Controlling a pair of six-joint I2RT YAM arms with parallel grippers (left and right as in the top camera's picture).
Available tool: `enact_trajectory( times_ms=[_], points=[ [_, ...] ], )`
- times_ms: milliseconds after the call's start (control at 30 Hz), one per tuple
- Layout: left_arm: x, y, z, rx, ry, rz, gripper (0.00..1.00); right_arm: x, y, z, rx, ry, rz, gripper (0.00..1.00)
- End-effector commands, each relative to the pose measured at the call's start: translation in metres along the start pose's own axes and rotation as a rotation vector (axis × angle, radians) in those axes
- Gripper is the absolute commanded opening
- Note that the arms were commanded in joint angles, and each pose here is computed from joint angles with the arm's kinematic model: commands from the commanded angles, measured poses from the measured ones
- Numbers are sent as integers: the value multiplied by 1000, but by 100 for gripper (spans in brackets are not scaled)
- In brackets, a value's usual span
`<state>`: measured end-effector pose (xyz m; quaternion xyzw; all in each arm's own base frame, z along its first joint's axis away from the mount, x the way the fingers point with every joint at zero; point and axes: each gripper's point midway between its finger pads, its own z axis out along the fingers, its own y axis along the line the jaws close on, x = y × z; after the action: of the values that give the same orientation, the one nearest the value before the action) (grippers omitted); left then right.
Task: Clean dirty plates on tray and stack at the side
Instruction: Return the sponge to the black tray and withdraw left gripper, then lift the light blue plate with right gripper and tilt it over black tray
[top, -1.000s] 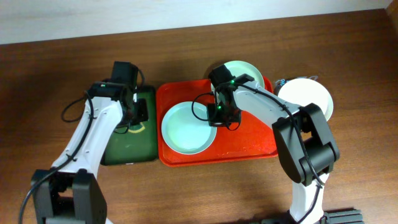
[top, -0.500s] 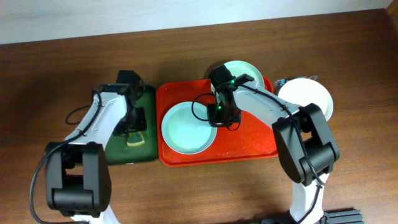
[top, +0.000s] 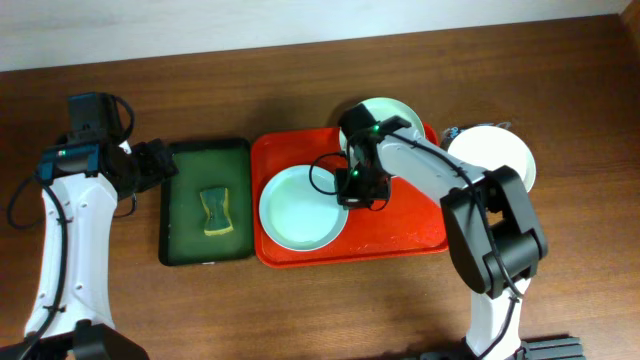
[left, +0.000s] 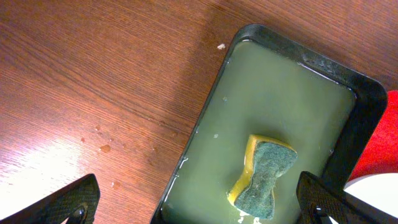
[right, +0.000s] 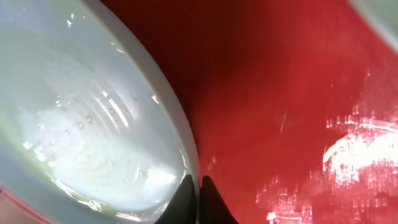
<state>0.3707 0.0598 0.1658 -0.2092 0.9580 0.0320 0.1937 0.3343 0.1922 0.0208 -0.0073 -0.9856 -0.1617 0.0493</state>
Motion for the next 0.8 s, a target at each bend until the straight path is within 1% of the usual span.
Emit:
enact_trajectory(
  times_ms=[0, 167, 267, 300, 333, 467, 567, 600, 667, 767],
  points=[
    [-3, -2, -4, 17, -9, -13, 99, -12, 10, -51, -80, -58, 31, 4],
    [-3, -2, -4, 17, -9, -13, 99, -7, 15, -87, -75, -47, 60, 4],
    [-3, -2, -4, 17, -9, -13, 99, -24, 39, -105, -103, -130, 79, 4],
    [-3, -2, -4, 17, -9, -13, 99, -34, 49, -108, -104, -184, 80, 4],
    [-3, -2, -4, 17, -9, -13, 99, -51, 64, -110, -100, -281, 74, 4],
    [-3, -2, -4, 17, -9, -13, 99, -79, 104, -112, -25, -530, 8, 4],
    [-3, -2, -4, 17, -9, -13, 99, -82, 132, -119, 108, -729, -64, 4],
    [-3, -2, -4, 17, -9, -13, 99, -80, 140, -124, 179, -805, -108, 4],
    [-3, -2, -4, 17, -9, -13, 99, -79, 155, -140, 318, -939, -231, 4],
    [-3, -2, -4, 17, -9, -13, 99, -74, 181, -162, 481, -1080, -411, 4]
  ],
)
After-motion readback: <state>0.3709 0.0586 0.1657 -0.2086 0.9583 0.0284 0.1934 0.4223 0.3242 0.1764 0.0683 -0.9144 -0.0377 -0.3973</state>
